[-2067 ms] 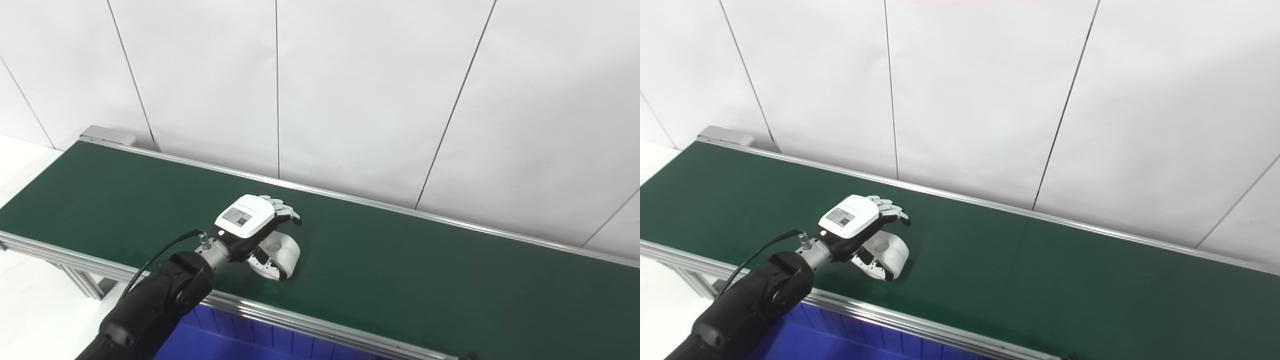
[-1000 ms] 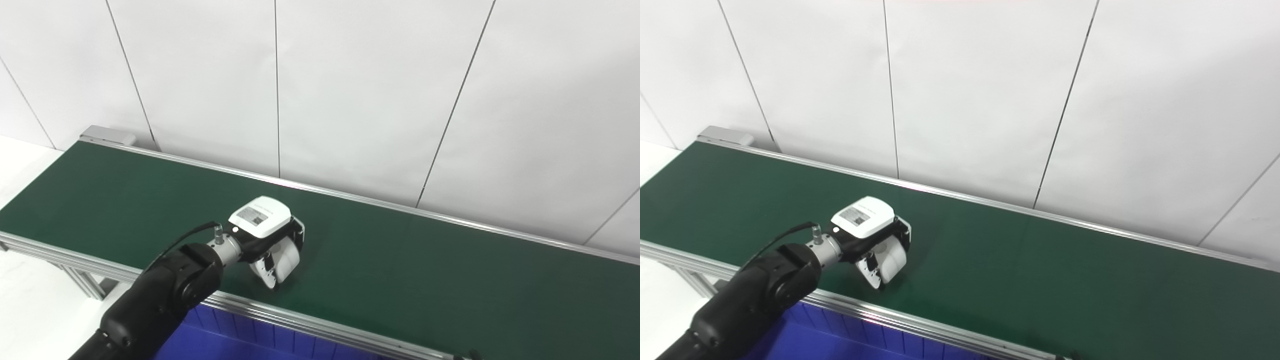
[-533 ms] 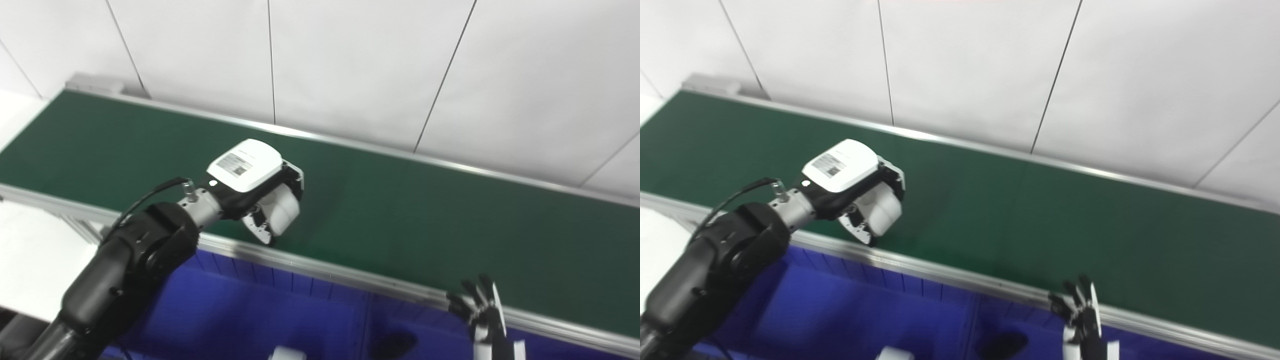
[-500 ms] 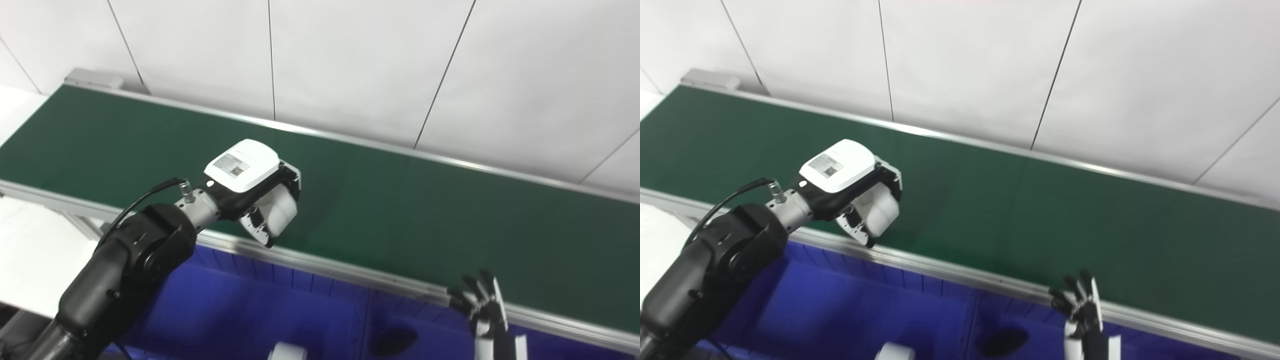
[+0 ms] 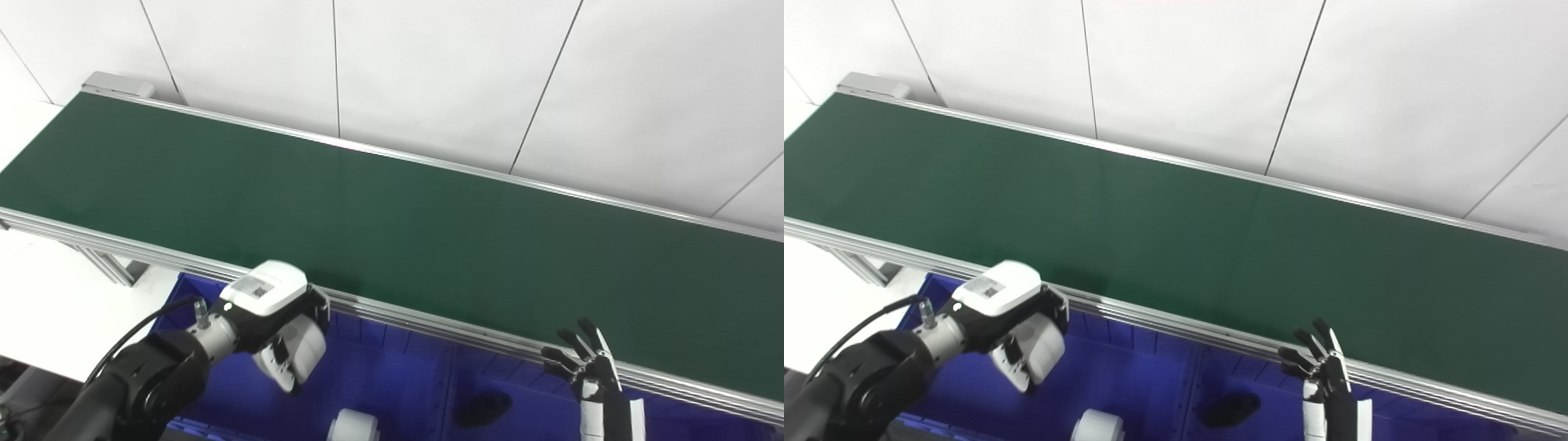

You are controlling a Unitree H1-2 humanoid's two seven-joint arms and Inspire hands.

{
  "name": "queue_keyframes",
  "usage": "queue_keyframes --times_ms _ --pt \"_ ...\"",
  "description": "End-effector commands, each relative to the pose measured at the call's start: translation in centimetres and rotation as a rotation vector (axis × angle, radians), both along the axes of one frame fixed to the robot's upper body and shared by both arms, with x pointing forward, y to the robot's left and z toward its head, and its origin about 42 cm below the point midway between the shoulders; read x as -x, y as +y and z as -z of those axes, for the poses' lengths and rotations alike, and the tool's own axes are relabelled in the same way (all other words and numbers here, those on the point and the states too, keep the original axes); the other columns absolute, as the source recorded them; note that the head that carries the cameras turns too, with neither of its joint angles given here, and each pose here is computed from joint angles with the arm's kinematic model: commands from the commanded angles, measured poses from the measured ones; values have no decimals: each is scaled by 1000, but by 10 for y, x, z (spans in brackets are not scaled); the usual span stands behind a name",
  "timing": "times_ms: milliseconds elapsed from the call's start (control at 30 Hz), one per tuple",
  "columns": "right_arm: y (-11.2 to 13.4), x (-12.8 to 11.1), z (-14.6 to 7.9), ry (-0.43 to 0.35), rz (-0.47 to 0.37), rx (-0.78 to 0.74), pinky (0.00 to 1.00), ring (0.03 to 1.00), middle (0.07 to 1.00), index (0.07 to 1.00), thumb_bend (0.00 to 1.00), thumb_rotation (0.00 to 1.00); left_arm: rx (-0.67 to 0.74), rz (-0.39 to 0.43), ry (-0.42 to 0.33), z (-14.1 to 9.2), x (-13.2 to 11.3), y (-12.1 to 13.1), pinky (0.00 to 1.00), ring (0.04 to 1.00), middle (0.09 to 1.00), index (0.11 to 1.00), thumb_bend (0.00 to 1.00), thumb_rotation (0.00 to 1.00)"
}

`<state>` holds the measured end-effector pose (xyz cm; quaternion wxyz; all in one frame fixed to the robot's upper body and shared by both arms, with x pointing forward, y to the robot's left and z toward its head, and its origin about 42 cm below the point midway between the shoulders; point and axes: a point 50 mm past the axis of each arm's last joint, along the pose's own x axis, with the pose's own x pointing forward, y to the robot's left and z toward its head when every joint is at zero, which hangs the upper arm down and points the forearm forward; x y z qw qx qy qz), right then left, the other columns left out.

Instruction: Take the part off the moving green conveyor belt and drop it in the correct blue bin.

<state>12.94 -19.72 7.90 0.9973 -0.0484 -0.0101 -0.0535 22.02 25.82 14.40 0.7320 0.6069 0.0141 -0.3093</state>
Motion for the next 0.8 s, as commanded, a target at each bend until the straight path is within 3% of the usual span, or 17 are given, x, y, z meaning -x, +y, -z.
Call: queue_keyframes --times_ms 0,100,133,167,200,267,500,767 --pt "3 -2 -9 -31 7 -2 646 701 820 910 709 1000 -33 -1 -28 -15 -5 2 371 443 492 484 525 0" --pt "3 -1 -8 -29 9 0 648 700 822 916 691 1000 -49 -3 34 -16 -4 1 523 560 590 492 521 72" --pt "3 -1 -8 -29 9 1 648 700 821 915 690 1000 -64 6 63 -17 -3 0 577 619 644 571 700 160" --pt "3 -1 -8 -29 9 2 647 700 821 915 686 1000 -76 13 84 -17 -2 -1 666 713 733 667 813 268" --pt "4 -1 -7 -29 10 1 646 699 821 915 684 1000 -100 18 116 -18 -1 -2 723 772 789 727 883 335" --pt "4 -1 -7 -28 9 0 644 699 821 914 693 1000 -126 15 163 -20 -1 -2 808 873 899 834 918 440" --pt "5 -1 -7 -25 5 -7 645 700 820 917 697 1000 -151 -2 207 -24 -2 -3 813 886 912 853 901 461" --pt "6 -2 -9 -24 -1 -4 640 702 820 922 681 1000 -75 0 157 -27 -4 -3 786 864 885 829 875 424"
